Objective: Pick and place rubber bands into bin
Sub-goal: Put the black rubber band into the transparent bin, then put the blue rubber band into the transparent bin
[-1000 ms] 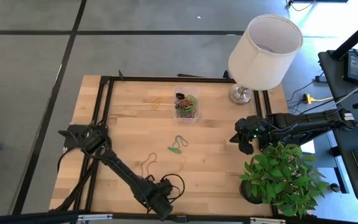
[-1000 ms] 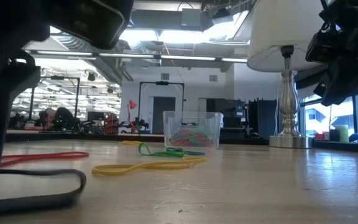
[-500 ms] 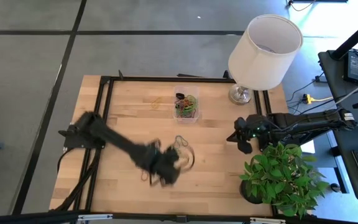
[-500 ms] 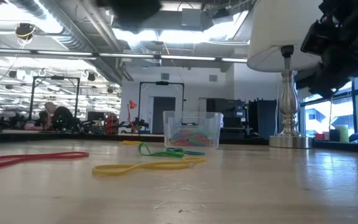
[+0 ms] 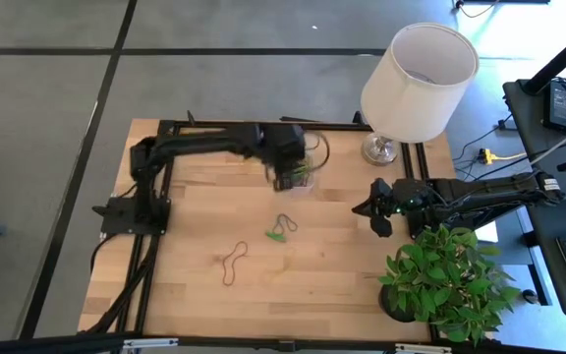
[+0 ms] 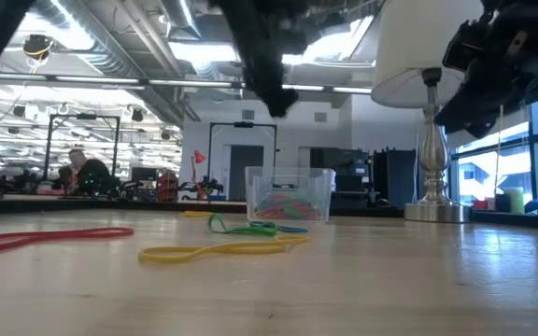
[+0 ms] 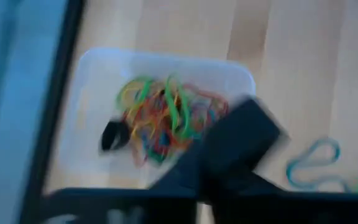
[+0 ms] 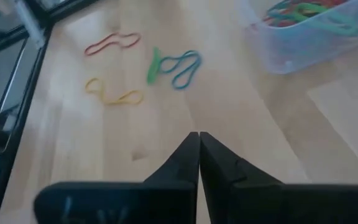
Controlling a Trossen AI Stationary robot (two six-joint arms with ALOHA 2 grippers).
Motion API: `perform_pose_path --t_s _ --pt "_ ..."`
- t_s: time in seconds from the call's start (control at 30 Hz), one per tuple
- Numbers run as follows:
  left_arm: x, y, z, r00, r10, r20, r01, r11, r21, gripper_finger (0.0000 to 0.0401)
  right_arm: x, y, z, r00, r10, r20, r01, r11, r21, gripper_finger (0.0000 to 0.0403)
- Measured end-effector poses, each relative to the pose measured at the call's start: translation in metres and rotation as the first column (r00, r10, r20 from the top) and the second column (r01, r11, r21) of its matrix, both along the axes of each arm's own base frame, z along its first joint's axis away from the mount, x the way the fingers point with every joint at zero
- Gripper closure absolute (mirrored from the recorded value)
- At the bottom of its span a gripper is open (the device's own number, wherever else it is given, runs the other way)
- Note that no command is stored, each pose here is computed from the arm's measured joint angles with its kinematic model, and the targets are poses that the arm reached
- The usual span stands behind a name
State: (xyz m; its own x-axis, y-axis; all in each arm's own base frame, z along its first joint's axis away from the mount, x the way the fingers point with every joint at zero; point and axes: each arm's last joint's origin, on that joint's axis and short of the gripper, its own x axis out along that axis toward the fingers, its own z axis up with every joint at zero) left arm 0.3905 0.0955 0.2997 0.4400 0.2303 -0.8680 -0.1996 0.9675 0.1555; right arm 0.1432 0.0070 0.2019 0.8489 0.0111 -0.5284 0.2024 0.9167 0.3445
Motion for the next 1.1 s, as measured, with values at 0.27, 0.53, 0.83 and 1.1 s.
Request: perform_pose_path --t_s 0.27,0.53,0.83,1.1 --pt "0.019 0.049 -0.065 0.980 -0.179 -0.093 0.170 0.981 -0.088 0.0396 0.000 -0.004 0.000 0.985 -0.173 0.010 0.173 0.985 0.013 0.0386" --pt "0.031 0.036 -0.092 0.938 -0.304 -0.166 0.292 0.952 -0.095 0.0372 0.000 -0.006 0.001 0.958 -0.287 0.016 0.285 0.955 0.080 0.0386" --pt "0.030 0.039 -0.092 0.952 -0.254 -0.170 0.243 0.966 -0.087 0.0294 0.000 -0.006 0.001 0.951 -0.310 0.013 0.307 0.944 0.119 0.0386" --pt "0.032 0.040 -0.074 0.971 -0.210 -0.117 0.206 0.978 -0.043 0.0266 0.000 -0.006 0.000 0.952 -0.307 0.013 0.303 0.946 0.113 0.0386"
